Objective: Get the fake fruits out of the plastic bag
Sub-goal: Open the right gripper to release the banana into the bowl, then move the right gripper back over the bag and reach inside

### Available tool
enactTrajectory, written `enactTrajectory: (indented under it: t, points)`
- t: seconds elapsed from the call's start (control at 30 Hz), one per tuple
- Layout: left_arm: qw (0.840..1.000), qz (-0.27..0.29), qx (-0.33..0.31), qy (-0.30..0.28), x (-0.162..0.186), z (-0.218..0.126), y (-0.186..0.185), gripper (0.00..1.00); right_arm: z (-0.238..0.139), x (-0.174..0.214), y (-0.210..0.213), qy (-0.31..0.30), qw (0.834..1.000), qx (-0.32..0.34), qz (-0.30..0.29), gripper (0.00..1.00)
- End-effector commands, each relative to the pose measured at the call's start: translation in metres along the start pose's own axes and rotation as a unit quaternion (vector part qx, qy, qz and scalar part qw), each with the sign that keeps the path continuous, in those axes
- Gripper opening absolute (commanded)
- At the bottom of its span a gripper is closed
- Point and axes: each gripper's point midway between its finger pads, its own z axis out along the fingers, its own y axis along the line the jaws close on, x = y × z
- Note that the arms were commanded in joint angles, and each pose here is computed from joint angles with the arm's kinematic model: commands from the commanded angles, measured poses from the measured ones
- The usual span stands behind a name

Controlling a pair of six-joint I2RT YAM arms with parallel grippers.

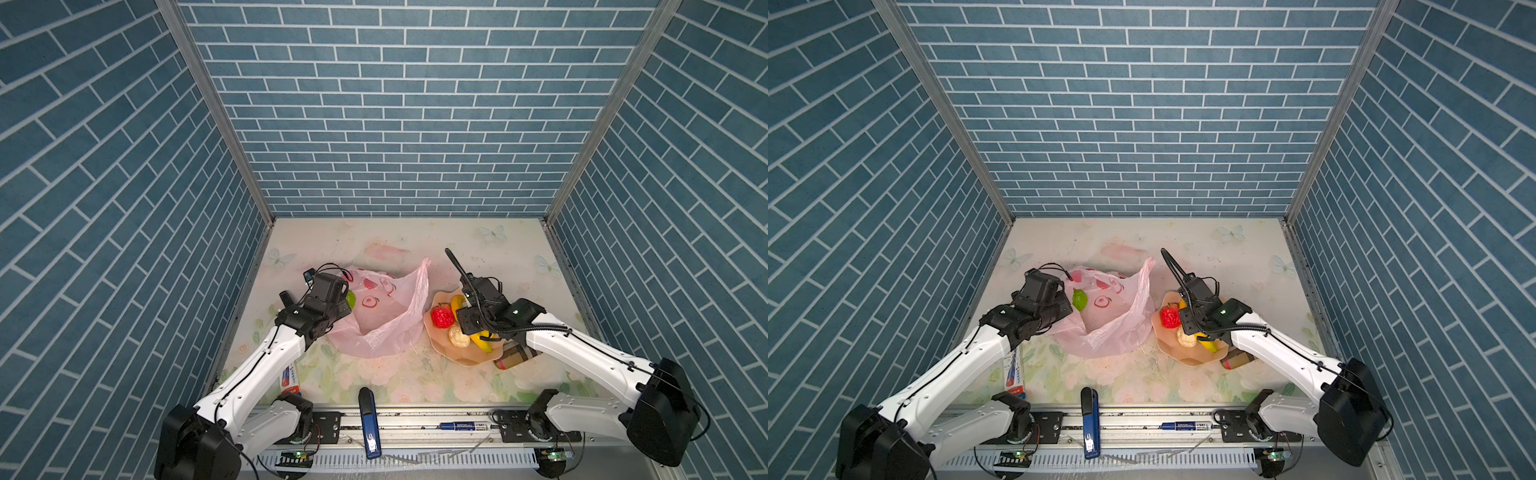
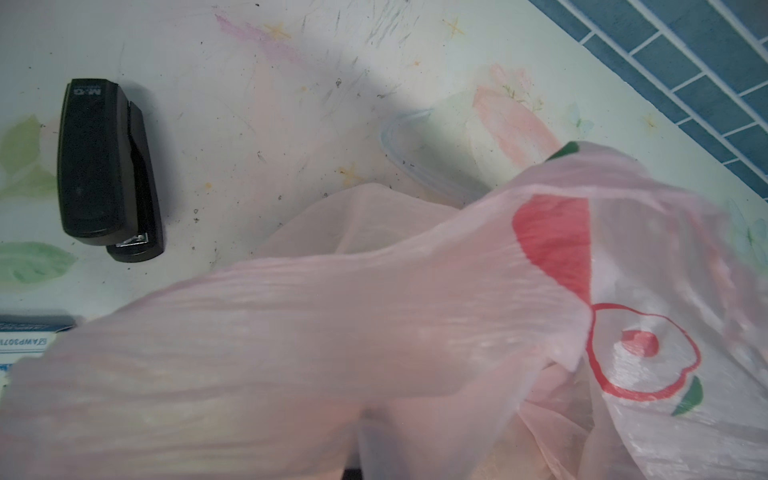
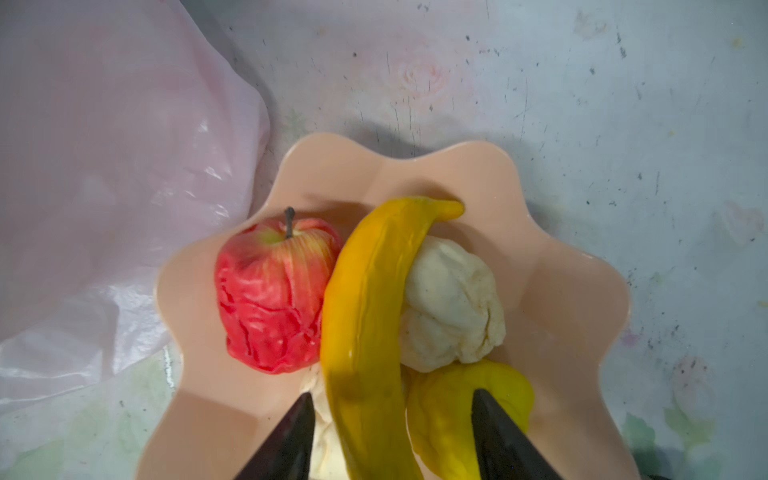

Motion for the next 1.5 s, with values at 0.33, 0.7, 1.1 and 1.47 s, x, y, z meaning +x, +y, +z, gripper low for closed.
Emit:
enactTrajectory:
  t: [0.33, 0.7, 1.1, 1.47]
  points:
    - [0.994, 0.073, -0.040, 0.071, 0.029, -0.021, 0.026, 0.00, -0.110, -0.145, 0.102, -0.183, 0.973, -0.106, -0.091, 0.58]
    - [0.990, 0.058, -0.099, 0.084, 0.047, -0.018, 0.060, 0.00, -0.054, -0.135, 0.269, -0.077, 0.932, -0.329, -0.135, 0.40]
    - [0.988, 0.048, -0.120, 0.089, 0.052, -0.004, 0.065, 0.00, -0.008, -0.068, 0.285, 0.001, 0.923, -0.342, -0.174, 0.34]
    - [0.993, 0.056, -0.094, 0.039, 0.023, -0.013, 0.047, 0.00, 0.011, -0.062, 0.260, -0.010, 0.948, -0.276, -0.159, 0.43]
